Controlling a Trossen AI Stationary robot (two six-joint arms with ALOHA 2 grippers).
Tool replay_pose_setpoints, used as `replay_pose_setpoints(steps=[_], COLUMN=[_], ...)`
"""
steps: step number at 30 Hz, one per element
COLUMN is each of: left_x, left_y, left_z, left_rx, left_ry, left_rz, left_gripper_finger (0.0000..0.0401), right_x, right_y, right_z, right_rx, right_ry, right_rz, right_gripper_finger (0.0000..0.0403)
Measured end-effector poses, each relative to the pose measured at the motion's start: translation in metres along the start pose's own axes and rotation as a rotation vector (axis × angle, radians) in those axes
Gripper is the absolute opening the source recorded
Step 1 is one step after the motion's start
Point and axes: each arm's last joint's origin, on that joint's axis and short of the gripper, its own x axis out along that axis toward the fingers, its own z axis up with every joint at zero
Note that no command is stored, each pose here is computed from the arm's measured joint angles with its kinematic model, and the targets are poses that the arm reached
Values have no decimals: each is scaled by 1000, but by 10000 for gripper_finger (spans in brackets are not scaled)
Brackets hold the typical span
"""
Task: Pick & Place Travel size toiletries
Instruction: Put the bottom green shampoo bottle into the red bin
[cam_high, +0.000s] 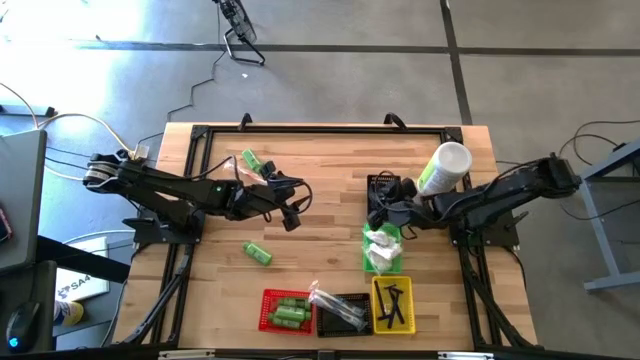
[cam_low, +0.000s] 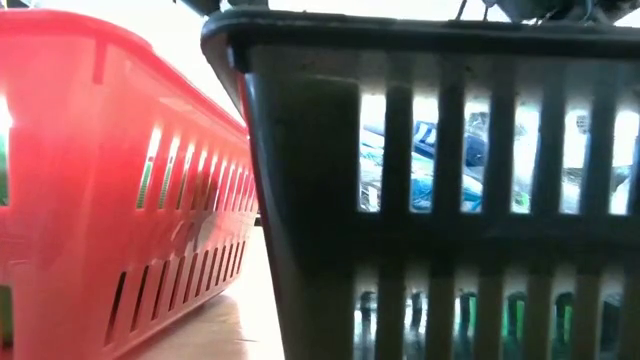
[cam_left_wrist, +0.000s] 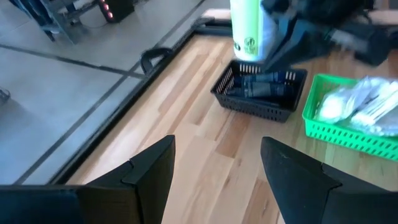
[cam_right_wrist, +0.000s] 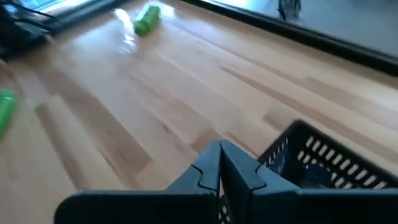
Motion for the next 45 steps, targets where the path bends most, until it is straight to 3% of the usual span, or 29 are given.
replay_pose_setpoints(steps=[7, 12, 16, 24, 31, 45], left_x=[15, 17, 16, 12, 10, 7], left_y=[-11, -20, -29, -38, -40, -31], left_z=[-3, 2, -3, -33, -61, -68], left_rx=[-24, -57, -17, -25, -53, 39], left_ry=[-20, -65, -53, -2, 51, 77], left_rz=[-9, -142, -175, -79, -68, 70], left_gripper_finger=[232, 216, 186, 114, 70, 18], right_x=[-26, -38, -43, -44, -44, -44], right_y=[0, 1, 4, 5, 6, 7], right_z=[18, 23, 21, 21, 22, 21], right_rx=[-12, -12, -39, -40, -80, -89], right_ry=[-80, -113, -113, -115, -127, -105], right_rz=[99, 155, 178, 186, 189, 228], right_gripper_finger=[2, 2, 2, 2, 2, 2])
